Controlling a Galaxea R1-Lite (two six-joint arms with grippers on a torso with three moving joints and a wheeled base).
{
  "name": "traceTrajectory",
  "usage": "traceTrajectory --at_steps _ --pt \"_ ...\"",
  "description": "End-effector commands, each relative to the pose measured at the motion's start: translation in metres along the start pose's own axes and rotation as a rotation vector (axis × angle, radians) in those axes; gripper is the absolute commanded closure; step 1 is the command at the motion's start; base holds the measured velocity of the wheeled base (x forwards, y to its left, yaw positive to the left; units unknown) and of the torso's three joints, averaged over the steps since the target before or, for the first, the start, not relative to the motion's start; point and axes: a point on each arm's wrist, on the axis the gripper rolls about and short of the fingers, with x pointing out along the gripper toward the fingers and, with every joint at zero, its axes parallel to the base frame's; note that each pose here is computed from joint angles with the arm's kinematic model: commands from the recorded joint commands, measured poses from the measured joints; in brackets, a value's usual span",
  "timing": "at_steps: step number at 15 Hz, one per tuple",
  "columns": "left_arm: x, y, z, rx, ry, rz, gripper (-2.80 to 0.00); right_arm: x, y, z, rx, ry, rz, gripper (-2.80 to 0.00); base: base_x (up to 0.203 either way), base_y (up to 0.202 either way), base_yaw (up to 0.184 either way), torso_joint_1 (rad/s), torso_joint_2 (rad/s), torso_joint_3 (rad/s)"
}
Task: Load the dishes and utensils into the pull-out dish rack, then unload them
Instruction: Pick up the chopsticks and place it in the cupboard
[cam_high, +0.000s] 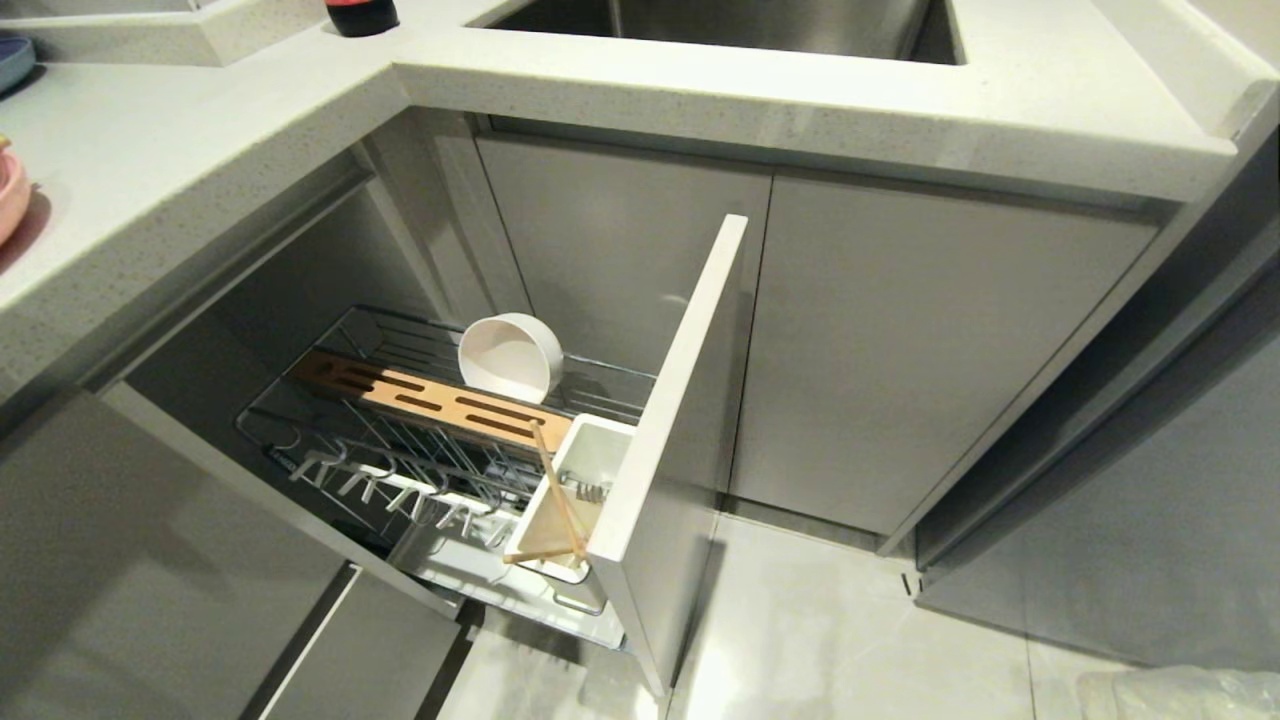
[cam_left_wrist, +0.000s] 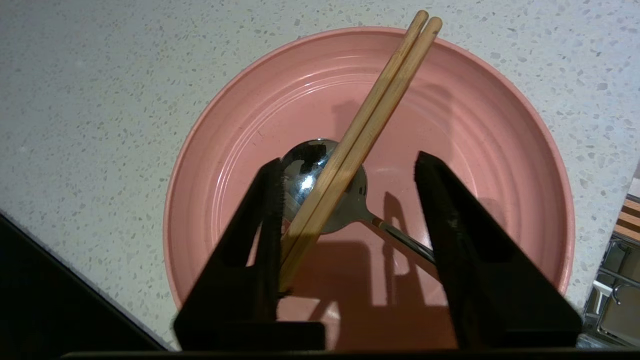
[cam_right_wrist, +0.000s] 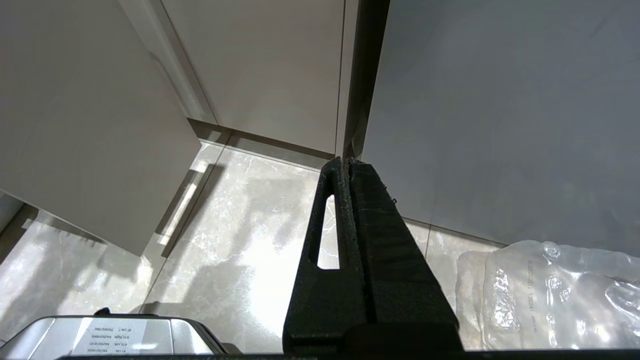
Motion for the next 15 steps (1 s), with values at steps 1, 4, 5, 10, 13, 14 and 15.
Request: traceTrajectory --at_steps 1,4,5,10,13,14,15 --pt "0.008 0.004 -0.003 -0.009 0.019 -0.006 -2.8 0.0 0.0 0.0 -0.001 -0.001 0.001 0.0 0.0 0.0 0.0 0.0 0.0 0.0" --pt "0.019 0.01 -0.004 -0.017 0.011 -0.053 -2.8 0.0 0.0 0.0 -0.001 -0.001 0.001 0.0 0.0 0.0 0.0 0.0 0.0 0.0" --pt "0.021 0.011 -0.005 -0.019 0.009 -0.063 -2.8 0.0 0.0 0.0 -0.001 -0.001 0.001 0.0 0.0 0.0 0.0 0.0 0.0 0.0" --pt "0.036 0.018 -0.008 -0.033 0.01 -0.126 -2.8 0.0 0.0 0.0 -0.001 -0.001 0.001 0.0 0.0 0.0 0.0 0.0 0.0 0.0" --pt "0.043 0.022 -0.008 -0.039 0.005 -0.144 -2.8 0.0 0.0 0.0 -0.001 -0.001 0.001 0.0 0.0 0.0 0.0 0.0 0.0 0.0" --pt "0.044 0.024 -0.008 -0.041 0.004 -0.147 -2.8 0.0 0.0 0.0 -0.001 -0.001 0.001 0.0 0.0 0.0 0.0 0.0 0.0 0.0" --pt "0.045 0.025 -0.009 -0.043 0.004 -0.155 -2.8 0.0 0.0 0.0 -0.001 -0.001 0.001 0.0 0.0 0.0 0.0 0.0 0.0 0.0"
